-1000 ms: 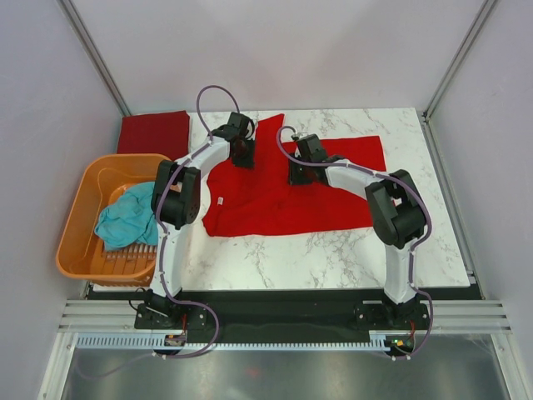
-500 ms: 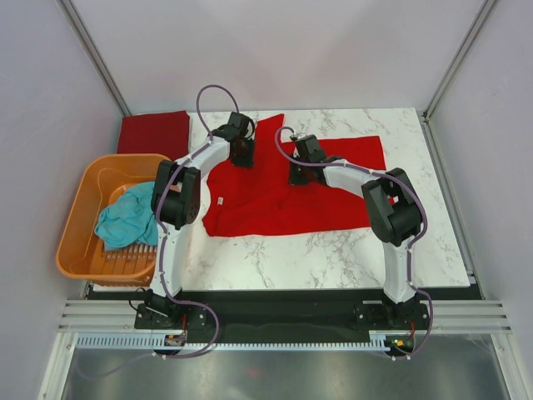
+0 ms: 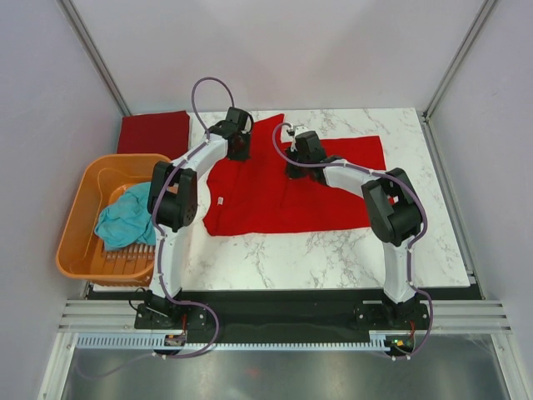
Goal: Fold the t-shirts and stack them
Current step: Fold the tshirt
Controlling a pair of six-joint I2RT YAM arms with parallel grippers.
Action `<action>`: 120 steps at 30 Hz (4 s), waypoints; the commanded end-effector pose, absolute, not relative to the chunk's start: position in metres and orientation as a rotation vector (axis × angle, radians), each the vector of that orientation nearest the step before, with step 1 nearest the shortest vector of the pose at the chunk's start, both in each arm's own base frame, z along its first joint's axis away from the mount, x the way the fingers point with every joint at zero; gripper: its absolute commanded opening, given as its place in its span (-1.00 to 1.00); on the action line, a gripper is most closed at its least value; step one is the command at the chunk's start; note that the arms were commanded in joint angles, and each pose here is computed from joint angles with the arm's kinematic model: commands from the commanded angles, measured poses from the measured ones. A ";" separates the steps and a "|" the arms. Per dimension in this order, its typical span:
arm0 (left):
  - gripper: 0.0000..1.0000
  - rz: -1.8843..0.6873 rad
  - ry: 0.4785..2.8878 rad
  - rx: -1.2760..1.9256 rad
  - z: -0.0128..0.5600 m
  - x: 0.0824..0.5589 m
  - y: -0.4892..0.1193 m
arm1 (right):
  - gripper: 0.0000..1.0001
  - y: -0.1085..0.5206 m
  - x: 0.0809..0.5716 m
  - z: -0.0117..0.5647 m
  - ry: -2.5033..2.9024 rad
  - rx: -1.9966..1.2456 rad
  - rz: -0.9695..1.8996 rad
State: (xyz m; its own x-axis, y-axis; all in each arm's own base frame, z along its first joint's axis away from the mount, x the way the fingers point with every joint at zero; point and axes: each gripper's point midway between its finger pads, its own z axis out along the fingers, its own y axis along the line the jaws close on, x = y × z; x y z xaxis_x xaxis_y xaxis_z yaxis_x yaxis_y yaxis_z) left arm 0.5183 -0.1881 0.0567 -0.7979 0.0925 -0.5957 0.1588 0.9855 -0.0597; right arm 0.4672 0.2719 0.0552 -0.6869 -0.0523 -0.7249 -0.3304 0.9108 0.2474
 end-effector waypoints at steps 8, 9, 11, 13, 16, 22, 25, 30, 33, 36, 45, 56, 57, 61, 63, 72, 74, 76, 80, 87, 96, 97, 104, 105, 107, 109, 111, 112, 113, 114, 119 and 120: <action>-0.95 -0.060 2.382 0.074 0.100 0.536 -0.173 | -1.00 0.285 0.495 0.101 2.067 -0.359 0.496; -0.96 -0.056 2.382 0.074 0.101 0.536 -0.172 | -1.00 0.286 0.496 0.098 2.069 -0.367 0.491; -0.95 -0.043 2.384 0.073 0.099 0.536 -0.170 | -1.00 0.286 0.498 0.097 2.069 -0.367 0.489; -0.95 -0.028 2.386 0.075 0.097 0.536 -0.168 | -1.00 0.287 0.501 0.094 2.075 -0.368 0.485; -0.88 -0.012 2.390 0.074 0.095 0.535 -0.166 | -0.95 0.289 0.504 0.093 2.100 -0.363 0.482; -0.24 0.057 2.370 0.030 0.122 0.526 -0.151 | -0.41 0.260 0.507 0.118 2.172 -0.180 0.327; -0.17 0.031 2.359 0.004 0.151 0.505 -0.146 | -0.33 0.229 0.484 0.122 2.288 -0.036 0.215; -0.16 -0.140 2.444 0.020 0.152 0.432 -0.165 | -0.38 0.182 0.441 0.124 2.402 0.235 0.212; -0.16 -0.276 2.521 0.069 0.139 0.382 -0.186 | -0.47 0.139 0.410 0.108 2.470 0.386 0.136; -0.16 -0.347 2.612 0.084 0.115 0.346 -0.196 | -0.53 0.101 0.389 0.092 2.502 0.482 0.091; -0.17 -0.108 2.769 -0.045 0.048 0.305 -0.165 | -0.65 0.012 0.357 0.042 2.533 0.735 -0.097; -0.16 0.267 2.866 -0.041 0.010 0.279 -0.116 | -0.65 -0.056 0.312 0.004 2.513 1.027 -0.206; -0.16 0.258 2.874 -0.040 0.010 0.278 -0.116 | -0.65 -0.061 0.309 0.004 2.500 1.048 -0.228; -0.17 0.278 2.852 -0.040 0.018 0.278 -0.112 | -0.66 -0.072 0.297 0.003 2.467 1.093 -0.304; -0.16 0.241 2.848 -0.022 0.024 0.278 -0.117 | -0.66 -0.078 0.289 0.005 2.443 1.117 -0.334; -0.12 -0.077 2.805 0.068 0.066 0.277 -0.152 | -0.69 -0.085 0.278 0.029 2.340 1.159 -0.325; -0.12 -0.095 2.803 0.057 0.070 0.274 -0.153 | -0.65 -0.088 0.275 0.040 2.297 1.168 -0.332; -0.11 -0.110 2.799 0.048 0.073 0.273 -0.154 | -0.57 -0.089 0.275 0.049 2.272 1.171 -0.333; -0.12 -0.214 2.792 0.038 0.084 0.270 -0.165 | -0.52 -0.091 0.280 0.066 2.248 1.154 -0.324; -0.14 -0.311 2.832 0.021 0.070 0.262 -0.180 | -0.40 -0.046 0.315 0.088 2.300 0.952 -0.003; -0.14 0.064 2.928 -0.049 0.018 0.243 -0.131 | -0.41 -0.042 0.337 0.120 2.262 0.917 0.018; -0.14 0.080 2.927 -0.047 0.018 0.242 -0.128 | -0.40 -0.043 0.339 0.123 2.257 0.914 0.019; -0.17 0.142 2.878 -0.030 0.033 0.247 -0.118 | -0.49 -0.038 0.337 0.122 2.247 0.897 0.053; -0.20 0.160 2.871 -0.029 0.035 0.247 -0.116 | -0.52 -0.038 0.336 0.120 2.252 0.899 0.050; -0.30 0.184 2.853 -0.012 0.040 0.250 -0.112 | -0.53 -0.038 0.334 0.116 2.261 0.900 0.044; -0.34 0.172 2.860 0.003 0.041 0.250 -0.114 | -0.54 -0.037 0.332 0.113 2.266 0.905 0.045; -0.32 0.145 2.881 0.015 0.042 0.245 -0.116 | -0.53 -0.037 0.333 0.114 2.264 0.900 0.052; -0.24 0.142 2.887 0.016 0.043 0.242 -0.116 | -0.54 -0.036 0.334 0.117 2.260 0.894 0.056; -0.21 0.139 2.885 0.005 0.047 0.240 -0.115 | -0.53 -0.036 0.334 0.118 2.260 0.891 0.059; -0.18 0.146 2.890 0.005 0.048 0.238 -0.113 | -0.49 -0.035 0.335 0.120 2.260 0.884 0.067; -0.10 0.145 2.880 0.025 0.075 0.233 -0.109 | -0.29 -0.007 0.356 0.148 2.322 0.742 0.246; -0.09 0.098 2.834 0.021 0.090 0.242 -0.115 | -0.25 -0.002 0.362 0.144 2.354 0.726 0.256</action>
State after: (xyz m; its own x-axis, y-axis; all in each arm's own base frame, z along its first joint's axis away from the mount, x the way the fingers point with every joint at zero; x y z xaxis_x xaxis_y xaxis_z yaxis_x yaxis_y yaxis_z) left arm 0.2264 -0.1110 0.0485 -0.9800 0.0111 -0.1986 -0.0089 0.9950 0.0993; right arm 0.3361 -0.0224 0.1159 -0.5944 0.6059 -0.5288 0.5448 0.7870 0.2894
